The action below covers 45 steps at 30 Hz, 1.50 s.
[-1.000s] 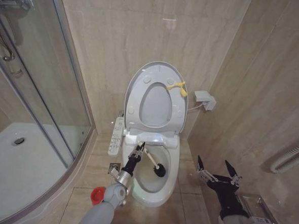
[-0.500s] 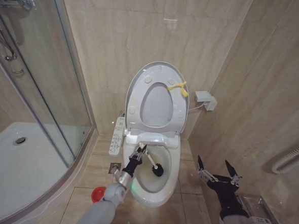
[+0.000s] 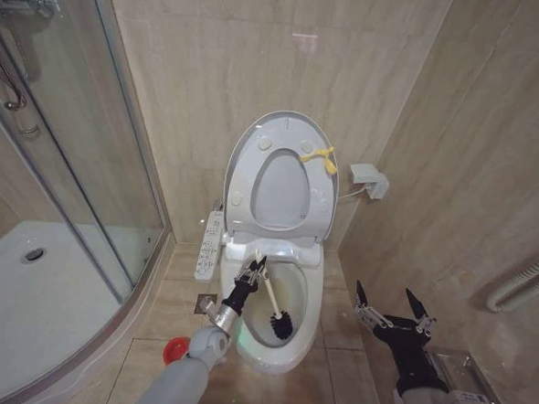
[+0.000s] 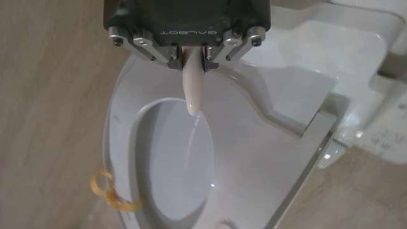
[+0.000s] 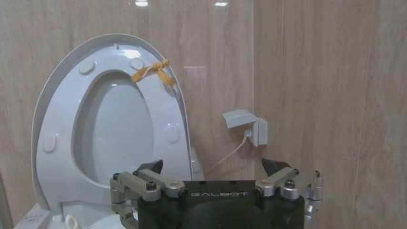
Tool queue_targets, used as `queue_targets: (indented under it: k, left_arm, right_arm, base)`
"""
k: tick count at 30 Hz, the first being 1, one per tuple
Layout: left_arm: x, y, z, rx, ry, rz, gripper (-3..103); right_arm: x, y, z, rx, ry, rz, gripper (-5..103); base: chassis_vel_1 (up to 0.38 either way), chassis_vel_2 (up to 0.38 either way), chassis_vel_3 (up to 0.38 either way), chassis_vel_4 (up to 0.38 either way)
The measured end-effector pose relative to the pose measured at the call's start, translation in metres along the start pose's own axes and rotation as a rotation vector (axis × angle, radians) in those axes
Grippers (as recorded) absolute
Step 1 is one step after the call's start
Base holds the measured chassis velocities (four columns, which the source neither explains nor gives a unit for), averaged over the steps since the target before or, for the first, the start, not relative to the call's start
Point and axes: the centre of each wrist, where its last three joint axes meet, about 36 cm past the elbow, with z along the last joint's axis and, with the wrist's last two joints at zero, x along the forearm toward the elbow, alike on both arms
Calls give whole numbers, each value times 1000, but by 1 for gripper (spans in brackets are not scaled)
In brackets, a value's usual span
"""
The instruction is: Open the toilet lid, clean the toilet bowl with a toilet brush, close the toilet lid, and flush.
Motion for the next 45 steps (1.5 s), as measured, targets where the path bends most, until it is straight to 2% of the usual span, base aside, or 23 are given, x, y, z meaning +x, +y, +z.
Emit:
queue_targets:
  k: [7, 8, 9, 11, 19, 21, 24, 25, 26, 27, 30, 32, 34, 37, 40, 45]
  left_arm:
    - [20, 13, -13, -64, 27, -3, 21]
    - [24, 18, -17, -108, 39, 7, 21]
    - [24, 18, -17, -108, 39, 7, 21]
    - [29, 25, -21, -153, 58, 25, 21]
    - [12, 28, -41, -197, 50, 76, 20]
    - [10, 28, -42, -192, 50, 79, 20]
    - [-3, 20, -41, -94, 26, 54, 20]
    - [-3, 20, -41, -94, 26, 54, 20]
    - [-12, 15, -42, -56, 7, 43, 20]
    - [-21, 15, -43, -46, -2, 41, 20]
    - [-34, 18, -45, -60, 1, 49, 20]
    - [-45, 28, -46, -108, 20, 76, 20]
    - [-60, 34, -45, -125, 32, 87, 20]
    - [-76, 27, -38, -99, 27, 90, 20]
    - [-91, 8, -24, -66, 25, 114, 20]
    - [-102, -8, -11, -45, 14, 130, 20]
  right_arm:
    - [0, 0, 0, 0, 0, 0, 100]
    - [0, 0, 0, 0, 0, 0, 100]
    - [0, 0, 0, 0, 0, 0, 100]
    - [0, 0, 0, 0, 0, 0, 100]
    - [0, 0, 0, 0, 0, 0, 100]
    - [0, 0, 0, 0, 0, 0, 100]
    - [0, 0, 0, 0, 0, 0, 100]
    - [0, 0, 0, 0, 0, 0, 100]
    - [0, 0, 0, 0, 0, 0, 100]
    - [0, 0, 0, 0, 0, 0, 100]
    - [0, 0, 0, 0, 0, 0, 100]
    - [0, 0, 0, 0, 0, 0, 100]
    - [0, 0, 0, 0, 0, 0, 100]
    - [0, 0, 0, 0, 0, 0, 100]
    - [0, 0, 0, 0, 0, 0, 100]
    - [0, 0, 0, 0, 0, 0, 100]
  base:
    - [0, 0, 0, 0]
    - [0, 0, 0, 0]
    - [0, 0, 0, 0]
    - [0, 0, 0, 0]
    - [0, 0, 0, 0]
    - [0, 0, 0, 0]
    - [0, 0, 0, 0]
    - [0, 0, 0, 0]
    - [0, 0, 0, 0]
    - [0, 0, 0, 0]
    - [0, 0, 0, 0]
    - [0, 0, 0, 0]
    - [0, 0, 0, 0]
    - [0, 0, 0, 0]
    - [0, 0, 0, 0]
    - [0, 0, 0, 0]
